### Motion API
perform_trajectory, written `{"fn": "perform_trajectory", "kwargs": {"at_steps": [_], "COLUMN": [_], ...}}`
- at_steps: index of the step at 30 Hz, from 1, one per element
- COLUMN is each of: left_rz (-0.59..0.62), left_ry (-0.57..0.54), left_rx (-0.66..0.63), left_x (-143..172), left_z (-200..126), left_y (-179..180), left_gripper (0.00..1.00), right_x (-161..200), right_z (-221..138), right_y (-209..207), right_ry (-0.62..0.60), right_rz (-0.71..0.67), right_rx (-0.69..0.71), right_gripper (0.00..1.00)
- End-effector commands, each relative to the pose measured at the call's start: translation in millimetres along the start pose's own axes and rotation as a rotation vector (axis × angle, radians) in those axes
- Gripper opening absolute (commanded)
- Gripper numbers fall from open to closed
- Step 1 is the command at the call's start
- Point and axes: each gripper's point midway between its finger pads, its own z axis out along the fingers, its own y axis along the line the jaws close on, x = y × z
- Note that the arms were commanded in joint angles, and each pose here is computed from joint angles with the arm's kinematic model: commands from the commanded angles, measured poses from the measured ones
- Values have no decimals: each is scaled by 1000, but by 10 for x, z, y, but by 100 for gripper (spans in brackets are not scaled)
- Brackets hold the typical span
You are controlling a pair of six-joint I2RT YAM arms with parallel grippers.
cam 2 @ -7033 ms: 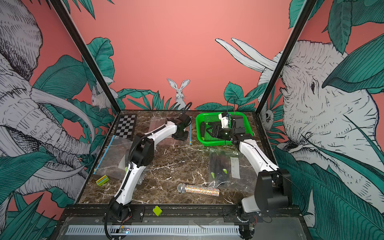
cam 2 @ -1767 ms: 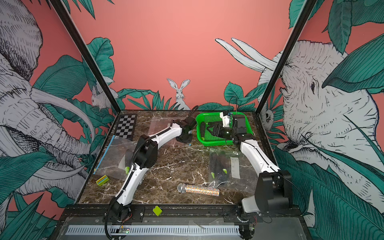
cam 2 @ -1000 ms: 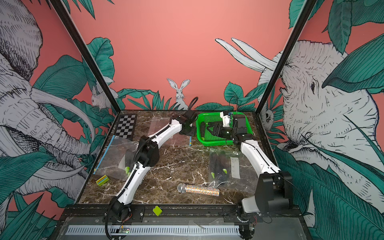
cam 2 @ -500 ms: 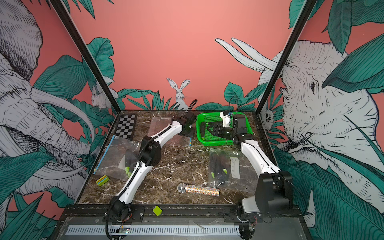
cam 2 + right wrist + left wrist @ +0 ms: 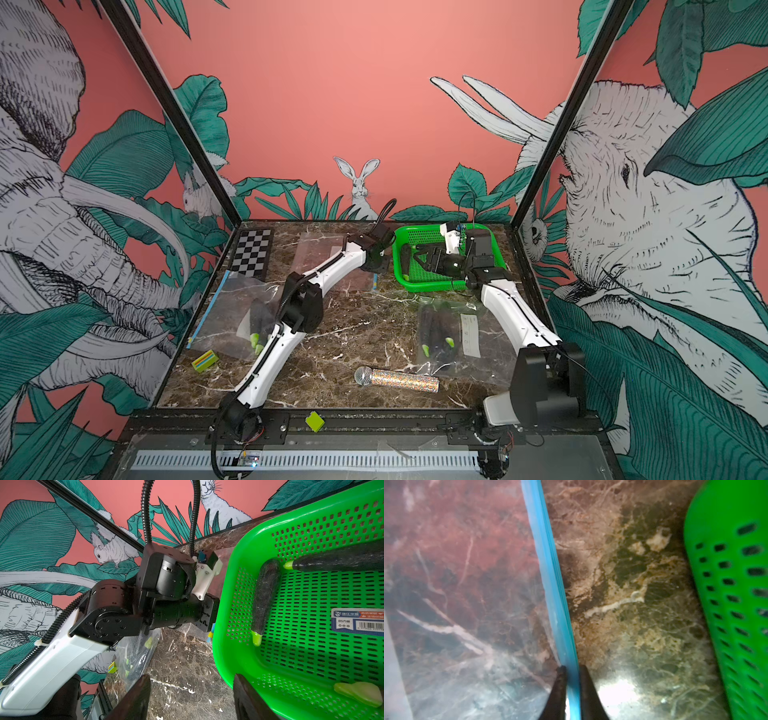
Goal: Place the eggplant in a zip-top bag and seal the zipper
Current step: Pick up the zipper food storage bag at the center of the board.
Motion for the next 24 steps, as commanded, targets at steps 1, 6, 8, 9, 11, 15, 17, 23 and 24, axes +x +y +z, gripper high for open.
{"fn": "perform_trajectory", "kwargs": {"at_steps": [1, 6, 8, 9, 11, 15, 17, 23, 24], "left_rz": [22, 18, 14, 12, 6, -7, -16, -35, -36], "left_ry": [98, 67, 53, 42, 16, -41, -72, -138, -145], "left_rx": [-35, -36, -33, -28, -6, 42, 71, 124, 131], "left_x": [281, 190, 151, 119, 62, -42, -83, -112, -107], "left_z": [54, -144, -270, -342, -519, -916, -1122, -1554, -1604], "left_y": [99, 129, 140, 144, 132, 118, 101, 117, 109], "left_gripper": [3, 0, 0, 0, 0, 0, 0, 0, 0], "right_x": [-57, -60, -62, -58, -52, -24, 18, 180, 209], "right_z": [-20, -44, -56, -58, -63, -34, 17, 282, 331], "right_y": [47, 65, 74, 82, 118, 192, 245, 377, 402], "right_ry": [-22, -26, -26, -23, -19, -10, 3, 41, 46], "right_rz": [-23, -26, -29, -29, -37, -47, -51, -34, -31], "right_rx": [-21, -20, -19, -19, -25, -32, -40, -63, -66], "right_gripper": [62, 62, 62, 62, 62, 62, 62, 62, 62]}}
